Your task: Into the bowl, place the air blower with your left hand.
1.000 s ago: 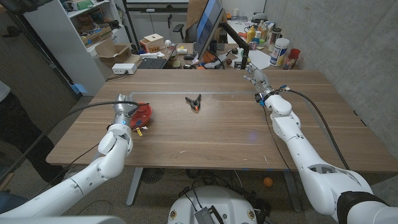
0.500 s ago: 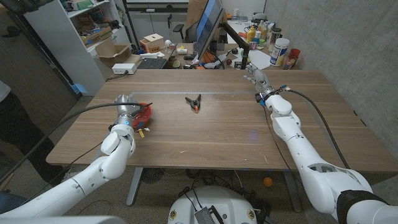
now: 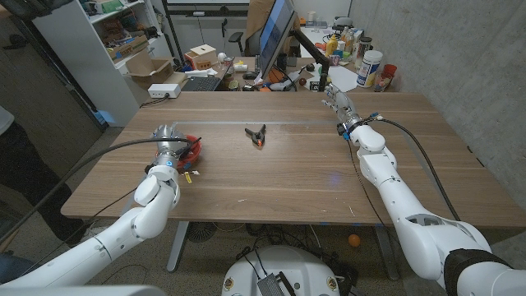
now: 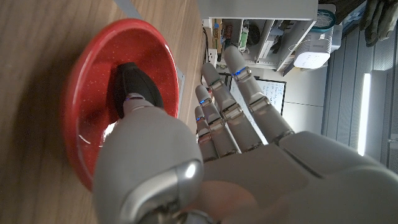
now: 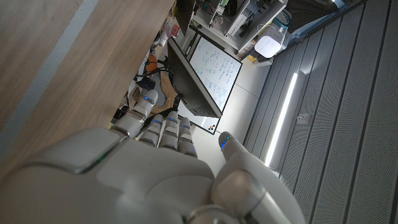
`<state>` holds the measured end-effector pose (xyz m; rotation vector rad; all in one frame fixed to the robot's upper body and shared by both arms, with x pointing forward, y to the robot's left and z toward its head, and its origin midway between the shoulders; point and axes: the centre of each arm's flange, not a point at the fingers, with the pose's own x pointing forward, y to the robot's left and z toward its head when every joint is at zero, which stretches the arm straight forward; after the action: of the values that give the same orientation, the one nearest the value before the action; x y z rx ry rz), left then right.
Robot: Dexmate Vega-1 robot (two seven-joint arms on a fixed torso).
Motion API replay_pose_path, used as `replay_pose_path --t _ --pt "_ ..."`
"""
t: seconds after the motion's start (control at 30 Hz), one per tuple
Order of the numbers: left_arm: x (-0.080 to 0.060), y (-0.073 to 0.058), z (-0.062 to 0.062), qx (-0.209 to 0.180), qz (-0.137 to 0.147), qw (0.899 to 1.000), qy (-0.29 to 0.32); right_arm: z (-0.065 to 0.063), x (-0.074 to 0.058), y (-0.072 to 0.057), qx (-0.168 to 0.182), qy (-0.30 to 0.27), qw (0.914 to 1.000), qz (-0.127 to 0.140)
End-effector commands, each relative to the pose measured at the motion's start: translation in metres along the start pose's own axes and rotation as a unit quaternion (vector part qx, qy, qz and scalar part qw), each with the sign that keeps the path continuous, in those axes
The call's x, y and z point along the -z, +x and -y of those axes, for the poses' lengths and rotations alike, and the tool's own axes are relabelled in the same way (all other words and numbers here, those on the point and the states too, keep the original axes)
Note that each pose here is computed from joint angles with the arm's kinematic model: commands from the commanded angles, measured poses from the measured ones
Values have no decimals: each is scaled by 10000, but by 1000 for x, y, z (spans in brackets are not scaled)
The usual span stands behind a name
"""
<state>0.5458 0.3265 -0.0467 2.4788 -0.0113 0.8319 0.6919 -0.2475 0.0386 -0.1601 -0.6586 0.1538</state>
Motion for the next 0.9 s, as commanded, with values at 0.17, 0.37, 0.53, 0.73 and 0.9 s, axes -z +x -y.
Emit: replay_pose_path --t 0.17,0.37,0.53,0.73,0.9 --pt "17 -4 -13 -218 -270 9989 -307 0 0 1 -23 17 10000 20" --pt "24 -5 -17 -295 -416 9980 -379 0 0 1 -25 20 10000 19" --pt "28 -7 -20 -366 -513 9971 -435 -1 1 1 -50 24 10000 14" --pt "36 -9 -25 -547 -706 9941 -616 -2 1 2 -65 29 10000 13" --pt "41 -11 -28 -677 -866 9916 -675 -1 1 1 -60 23 10000 21"
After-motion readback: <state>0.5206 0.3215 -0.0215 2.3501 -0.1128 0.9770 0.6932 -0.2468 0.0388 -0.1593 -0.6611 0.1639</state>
